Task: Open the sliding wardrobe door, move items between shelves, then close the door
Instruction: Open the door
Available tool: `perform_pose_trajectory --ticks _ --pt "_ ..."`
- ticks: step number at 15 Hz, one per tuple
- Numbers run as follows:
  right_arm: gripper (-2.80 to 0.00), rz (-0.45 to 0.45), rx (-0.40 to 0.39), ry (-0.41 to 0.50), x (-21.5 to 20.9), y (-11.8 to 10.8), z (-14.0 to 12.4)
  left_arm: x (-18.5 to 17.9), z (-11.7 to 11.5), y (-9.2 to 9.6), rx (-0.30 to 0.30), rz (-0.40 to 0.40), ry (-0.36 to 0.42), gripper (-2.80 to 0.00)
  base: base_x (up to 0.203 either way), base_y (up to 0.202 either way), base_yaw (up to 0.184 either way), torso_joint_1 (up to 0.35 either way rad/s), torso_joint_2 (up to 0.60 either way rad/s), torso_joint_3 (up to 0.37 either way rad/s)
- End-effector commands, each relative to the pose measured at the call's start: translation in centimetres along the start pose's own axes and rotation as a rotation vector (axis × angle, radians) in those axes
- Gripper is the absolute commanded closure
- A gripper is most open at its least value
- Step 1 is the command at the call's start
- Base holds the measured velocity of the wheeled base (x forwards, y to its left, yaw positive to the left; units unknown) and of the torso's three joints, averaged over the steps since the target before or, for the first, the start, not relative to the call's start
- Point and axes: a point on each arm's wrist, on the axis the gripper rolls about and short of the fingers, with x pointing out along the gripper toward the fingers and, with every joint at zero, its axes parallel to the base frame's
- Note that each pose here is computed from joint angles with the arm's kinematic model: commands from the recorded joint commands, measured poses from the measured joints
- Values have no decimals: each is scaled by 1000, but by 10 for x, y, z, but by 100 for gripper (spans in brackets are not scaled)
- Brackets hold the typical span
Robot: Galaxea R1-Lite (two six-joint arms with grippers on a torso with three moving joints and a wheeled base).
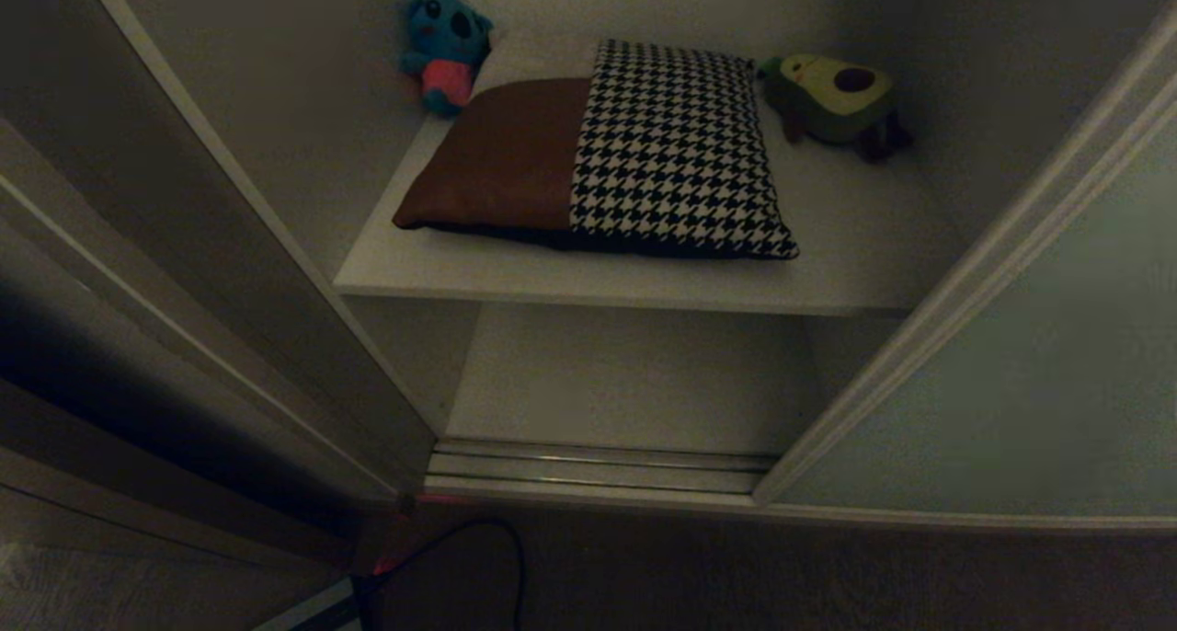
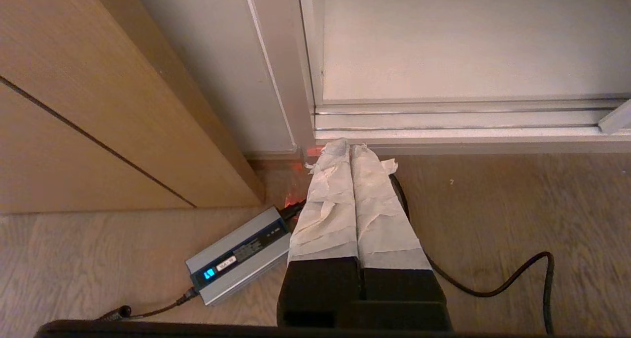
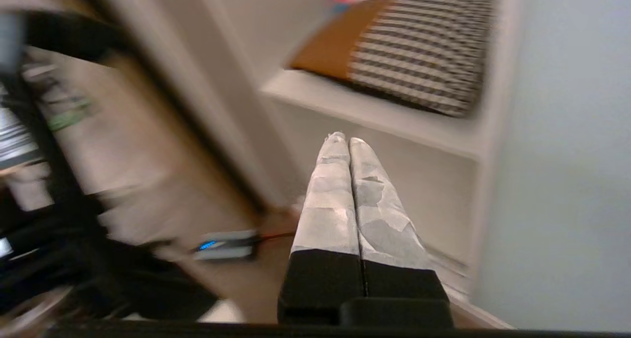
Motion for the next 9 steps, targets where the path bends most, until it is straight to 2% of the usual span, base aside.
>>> perform_pose_trajectory --ticks 1,4,9 --pt "0 79 32 55 12 -4 17 0 0 0 0 0 2 0 0 0 0 0 0 0" --pt "0 107 70 106 30 -13 35 0 0 0 1 0 1 0 0 0 0 0 0 0" --pt "0 103 55 104 62 -29 65 0 0 0 0 0 1 0 0 0 0 0 0 0"
